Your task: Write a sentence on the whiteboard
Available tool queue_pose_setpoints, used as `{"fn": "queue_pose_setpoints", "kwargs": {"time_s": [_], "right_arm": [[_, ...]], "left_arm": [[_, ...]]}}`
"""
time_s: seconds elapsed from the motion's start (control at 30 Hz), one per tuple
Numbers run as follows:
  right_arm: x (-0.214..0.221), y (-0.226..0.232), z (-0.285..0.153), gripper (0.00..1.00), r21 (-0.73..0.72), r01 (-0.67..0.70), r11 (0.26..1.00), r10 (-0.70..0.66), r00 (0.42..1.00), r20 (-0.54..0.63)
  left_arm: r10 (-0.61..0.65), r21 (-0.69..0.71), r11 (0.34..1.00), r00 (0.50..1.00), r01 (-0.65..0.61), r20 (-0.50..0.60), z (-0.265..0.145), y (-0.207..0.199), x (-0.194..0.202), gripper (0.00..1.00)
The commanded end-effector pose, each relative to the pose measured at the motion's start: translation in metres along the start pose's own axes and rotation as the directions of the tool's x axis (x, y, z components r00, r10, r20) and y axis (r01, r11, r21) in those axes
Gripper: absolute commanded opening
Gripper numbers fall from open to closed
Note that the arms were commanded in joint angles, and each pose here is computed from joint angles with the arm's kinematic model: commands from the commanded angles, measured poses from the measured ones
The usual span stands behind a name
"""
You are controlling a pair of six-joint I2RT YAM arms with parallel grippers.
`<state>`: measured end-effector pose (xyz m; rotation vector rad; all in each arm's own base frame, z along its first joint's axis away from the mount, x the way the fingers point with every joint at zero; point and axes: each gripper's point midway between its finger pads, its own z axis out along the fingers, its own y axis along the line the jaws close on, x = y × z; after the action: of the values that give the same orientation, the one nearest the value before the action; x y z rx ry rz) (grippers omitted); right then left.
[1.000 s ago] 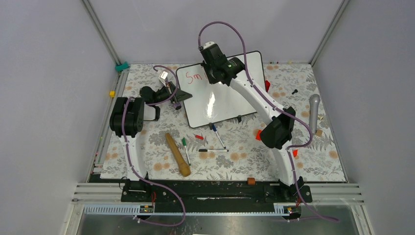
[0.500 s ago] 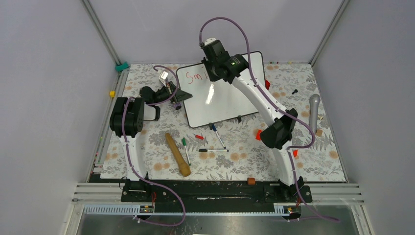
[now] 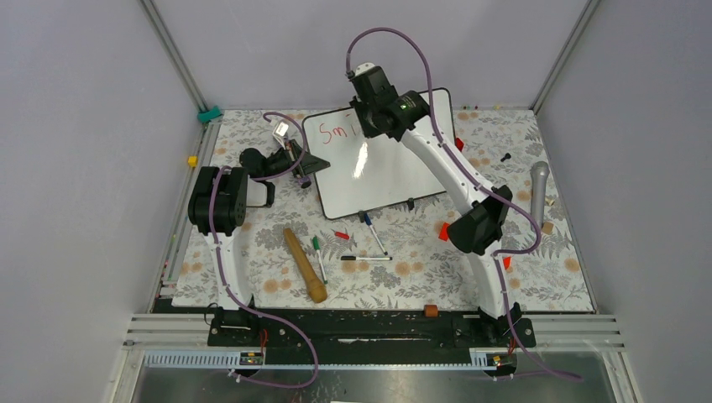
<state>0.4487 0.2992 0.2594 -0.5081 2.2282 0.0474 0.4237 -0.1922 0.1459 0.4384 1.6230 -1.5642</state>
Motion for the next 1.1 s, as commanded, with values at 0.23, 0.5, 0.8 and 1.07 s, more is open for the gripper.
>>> {"fn": "queue_pose_setpoints", "kwargs": {"time_s": [0.23,0.5,0.8,1.07], "right_arm": [[-0.021,-0.02,-0.004,0.0,0.033,-0.029,0.999,0.027,0.998,0.059],[-0.016,-0.016,0.005,0.0,0.022,-0.032,0.999,0.031,0.999,0.042],[-0.01,-0.018,0.016,0.0,0.041,-0.033,0.999,0.032,0.999,0.025],[-0.007,-0.031,0.016,0.0,0.09,-0.035,0.995,0.034,0.999,0.018]], "left_arm": [[0.097,0.072,0.993,0.993,-0.092,-0.069,0.0,-0.016,0.013,0.0],[0.096,0.072,0.993,0.993,-0.091,-0.07,0.0,-0.016,0.014,0.0],[0.099,0.072,0.993,0.993,-0.094,-0.069,0.0,-0.017,0.013,0.0],[0.096,0.071,0.993,0.993,-0.091,-0.069,0.0,-0.016,0.014,0.0]]}}
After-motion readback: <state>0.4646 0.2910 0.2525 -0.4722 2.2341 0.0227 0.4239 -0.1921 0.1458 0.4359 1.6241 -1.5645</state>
